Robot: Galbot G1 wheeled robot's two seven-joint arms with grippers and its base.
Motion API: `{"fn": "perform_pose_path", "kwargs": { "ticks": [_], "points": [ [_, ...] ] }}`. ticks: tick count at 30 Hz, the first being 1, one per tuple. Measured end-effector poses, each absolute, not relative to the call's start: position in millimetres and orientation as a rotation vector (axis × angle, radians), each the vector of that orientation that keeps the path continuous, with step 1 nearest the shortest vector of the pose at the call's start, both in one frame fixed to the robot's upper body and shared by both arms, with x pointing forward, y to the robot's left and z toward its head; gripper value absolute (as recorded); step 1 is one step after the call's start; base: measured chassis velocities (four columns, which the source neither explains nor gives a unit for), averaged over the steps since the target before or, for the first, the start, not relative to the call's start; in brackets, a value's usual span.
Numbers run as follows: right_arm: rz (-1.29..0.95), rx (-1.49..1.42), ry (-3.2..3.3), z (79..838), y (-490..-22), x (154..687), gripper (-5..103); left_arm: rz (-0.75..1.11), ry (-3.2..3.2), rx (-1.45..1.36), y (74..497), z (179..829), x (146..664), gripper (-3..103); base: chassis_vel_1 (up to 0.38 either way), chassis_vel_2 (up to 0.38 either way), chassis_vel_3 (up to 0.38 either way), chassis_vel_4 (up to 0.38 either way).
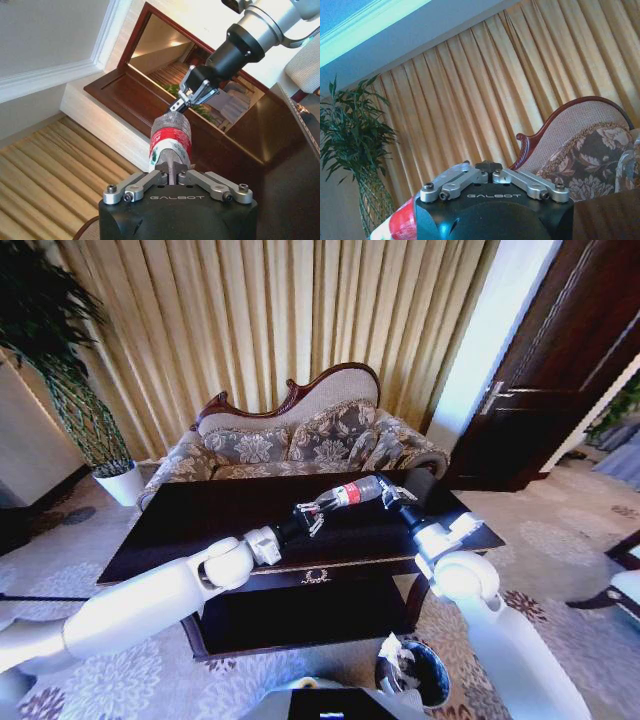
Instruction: Move to the front of the table and place the trash on the table into the trash bin.
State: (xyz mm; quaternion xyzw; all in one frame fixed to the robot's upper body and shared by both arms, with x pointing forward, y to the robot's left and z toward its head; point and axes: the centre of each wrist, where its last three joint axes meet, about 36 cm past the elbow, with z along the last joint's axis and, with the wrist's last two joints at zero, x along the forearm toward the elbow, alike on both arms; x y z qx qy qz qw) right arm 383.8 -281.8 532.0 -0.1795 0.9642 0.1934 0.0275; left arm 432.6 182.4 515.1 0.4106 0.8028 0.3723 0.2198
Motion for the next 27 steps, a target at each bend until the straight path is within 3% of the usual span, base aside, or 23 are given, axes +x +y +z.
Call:
{"fn": "perform_pose_path", "kwargs": {
  "ticks": [1,3,7,14,17,19,22,25,27],
  "points": [
    [0.594,-0.548,2.976,533.2,-283.6,384.0,5,1.031,2.225,1.128,186.3,516.4,430.3,4,0.0,0.0,0.0,0.0],
    [0.595,-0.549,2.975,533.7,-283.6,383.6,5,1.033,2.227,1.127,187.5,516.5,429.7,4,0.0,0.0,0.0,0.0],
    [0.618,-0.567,2.964,537.9,-282.4,378.0,27,1.047,2.235,1.114,198.1,516.0,425.6,4,0.0,0.0,0.0,0.0],
    [0.705,-0.598,2.95,541.2,-282.6,374.3,49,1.064,2.223,1.088,209.4,515.7,425.9,4,0.0,0.0,0.0,0.0],
    [0.789,-0.638,2.944,543.1,-281.9,373.0,65,1.116,2.141,1.03,220.2,517.8,434.5,4,0.0,0.0,0.0,0.0],
    [0.811,-0.647,2.941,543.1,-281.9,373.0,65,1.123,2.128,1.022,221.6,518.3,435.6,4,0.0,0.0,0.0,0.0],
    [0.947,-0.696,2.909,544.6,-281.7,374.0,82,1.141,2.087,1.001,226.8,517.3,437.5,4,0.0,0.0,0.0,0.0],
    [0.999,-0.722,2.887,545.2,-280.9,374.6,88,1.15,2.06,0.993,228.1,516.5,438.8,4,0.0,0.0,0.0,0.0],
    [1.054,-0.761,2.86,545.1,-278.7,375.1,97,1.155,2.034,0.987,228.9,513.6,440.8,4,0.0,0.0,0.0,0.0]
  ]
}}
